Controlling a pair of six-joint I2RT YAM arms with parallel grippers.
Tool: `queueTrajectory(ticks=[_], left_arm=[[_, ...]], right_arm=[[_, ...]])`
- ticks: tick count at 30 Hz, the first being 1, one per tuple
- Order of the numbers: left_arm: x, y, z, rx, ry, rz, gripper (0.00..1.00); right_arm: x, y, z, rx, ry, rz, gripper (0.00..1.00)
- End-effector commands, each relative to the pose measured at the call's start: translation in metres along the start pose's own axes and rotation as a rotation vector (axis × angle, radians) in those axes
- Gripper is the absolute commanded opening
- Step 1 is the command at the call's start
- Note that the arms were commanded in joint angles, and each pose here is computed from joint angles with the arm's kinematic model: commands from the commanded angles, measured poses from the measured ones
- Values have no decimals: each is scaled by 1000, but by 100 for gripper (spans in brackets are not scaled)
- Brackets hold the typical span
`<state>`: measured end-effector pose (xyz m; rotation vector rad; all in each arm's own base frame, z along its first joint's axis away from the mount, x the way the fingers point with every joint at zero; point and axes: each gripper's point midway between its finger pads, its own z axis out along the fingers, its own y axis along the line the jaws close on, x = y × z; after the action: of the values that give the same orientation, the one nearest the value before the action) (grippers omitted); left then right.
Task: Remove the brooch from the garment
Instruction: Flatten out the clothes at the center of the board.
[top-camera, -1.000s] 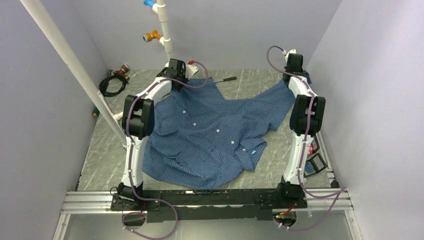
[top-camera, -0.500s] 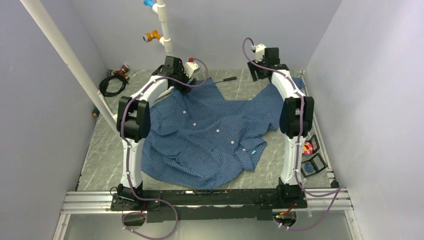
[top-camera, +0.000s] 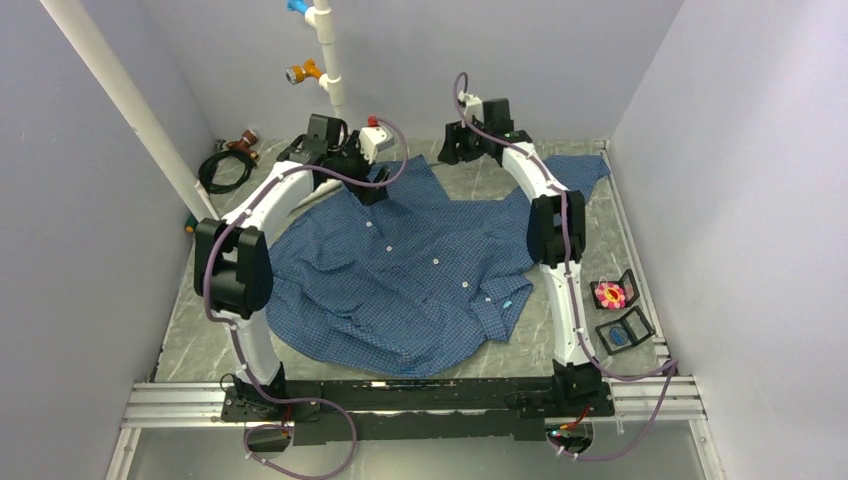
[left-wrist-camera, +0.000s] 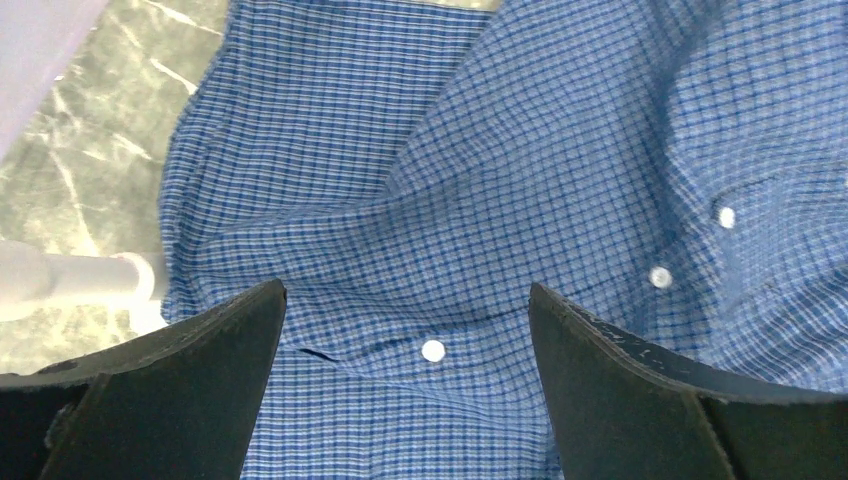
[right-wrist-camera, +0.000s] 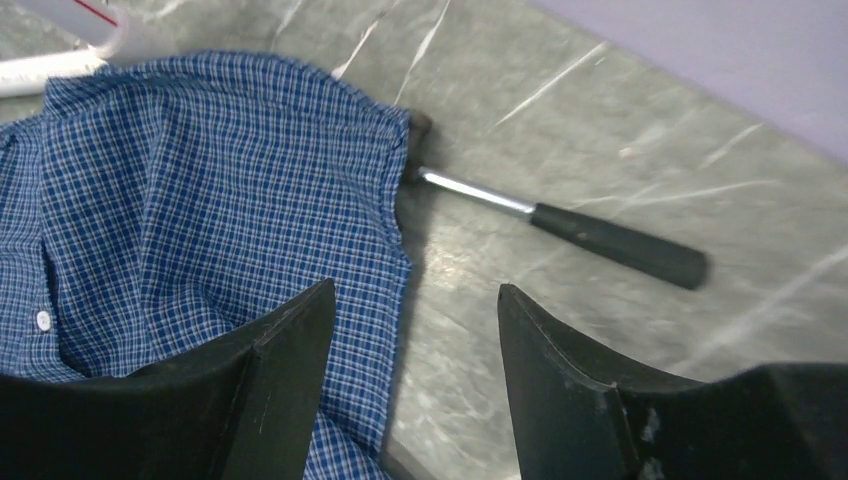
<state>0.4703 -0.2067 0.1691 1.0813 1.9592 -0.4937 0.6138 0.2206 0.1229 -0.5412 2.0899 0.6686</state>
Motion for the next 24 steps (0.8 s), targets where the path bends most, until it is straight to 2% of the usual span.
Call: queueTrajectory(ticks=[1,9,17,19,22,24], left_arm=[[-15,-31,-26,90,-67,-22,97],[-11,-44,-38,104,-65,-32,98],[-15,-42,-43,90,-68,-35,98],[-15,-41,-44,85,-66,-38,98],[-13,-40,-46,81,-63,-47,99],[-11,-41,-47,87,-59,-58,98]], right_arm=[[4,15,20,-65,-28,66,62],[37,21,52,-66,18,102,59],[64,32,65,-113,70,162,56],[70,32,68,-113,80,161,50],[76,30,72,-100,96,155,27],[77,29,75,-93,100,151,21]])
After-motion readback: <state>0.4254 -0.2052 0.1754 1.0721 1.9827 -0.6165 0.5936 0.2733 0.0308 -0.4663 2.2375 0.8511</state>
